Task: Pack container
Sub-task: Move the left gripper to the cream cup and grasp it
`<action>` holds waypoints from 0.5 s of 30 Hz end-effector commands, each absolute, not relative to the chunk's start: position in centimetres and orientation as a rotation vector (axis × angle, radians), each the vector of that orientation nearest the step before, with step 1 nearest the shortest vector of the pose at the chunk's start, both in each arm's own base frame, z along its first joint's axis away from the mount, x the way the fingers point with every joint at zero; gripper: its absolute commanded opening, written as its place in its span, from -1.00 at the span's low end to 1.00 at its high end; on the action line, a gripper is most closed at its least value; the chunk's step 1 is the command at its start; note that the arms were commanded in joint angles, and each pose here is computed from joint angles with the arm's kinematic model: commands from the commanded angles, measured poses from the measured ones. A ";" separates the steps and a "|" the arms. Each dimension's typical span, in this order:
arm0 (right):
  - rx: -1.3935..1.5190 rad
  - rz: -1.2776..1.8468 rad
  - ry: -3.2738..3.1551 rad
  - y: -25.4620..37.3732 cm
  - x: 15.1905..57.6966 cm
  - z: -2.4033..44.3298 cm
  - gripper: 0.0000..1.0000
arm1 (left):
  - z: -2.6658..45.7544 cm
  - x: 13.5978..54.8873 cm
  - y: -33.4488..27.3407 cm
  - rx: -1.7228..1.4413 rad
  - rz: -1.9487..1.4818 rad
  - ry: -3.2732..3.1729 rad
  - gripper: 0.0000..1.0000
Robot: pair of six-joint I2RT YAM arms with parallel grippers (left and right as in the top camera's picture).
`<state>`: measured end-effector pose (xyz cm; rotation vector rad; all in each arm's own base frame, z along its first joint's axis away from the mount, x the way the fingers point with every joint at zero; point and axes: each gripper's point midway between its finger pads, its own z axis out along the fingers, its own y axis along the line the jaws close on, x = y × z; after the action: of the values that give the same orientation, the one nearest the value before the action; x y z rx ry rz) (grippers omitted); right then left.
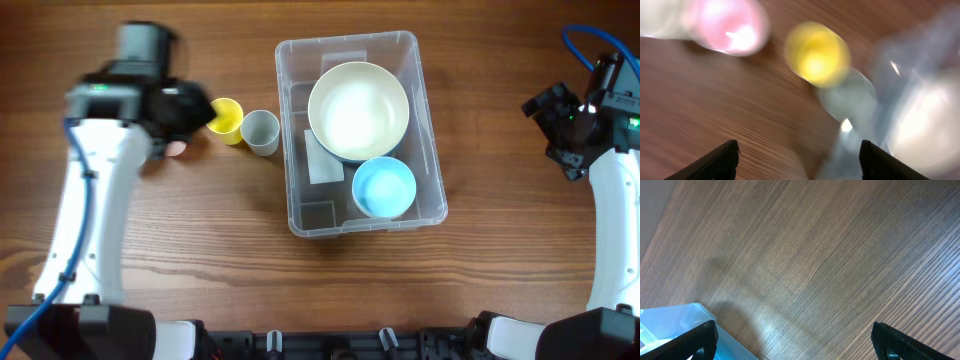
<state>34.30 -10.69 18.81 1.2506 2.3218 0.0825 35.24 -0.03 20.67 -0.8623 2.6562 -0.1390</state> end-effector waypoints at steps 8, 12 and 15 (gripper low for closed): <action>1.267 0.089 2.307 -10.8 34.6 19.0 0.99 | 12.1 34.1 15.1 -1.481 -0.108 2.616 0.54; 1.267 0.089 2.307 -10.8 34.6 19.0 1.00 | 7.6 34.7 15.5 -1.516 -0.100 2.704 0.47; 1.267 0.089 2.308 -10.8 34.6 19.0 0.99 | 5.3 34.7 15.7 -1.543 -0.083 2.742 0.33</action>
<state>34.29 -10.68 18.81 1.2507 2.3221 0.0824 34.71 15.68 7.56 -1.5439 2.6856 -0.0777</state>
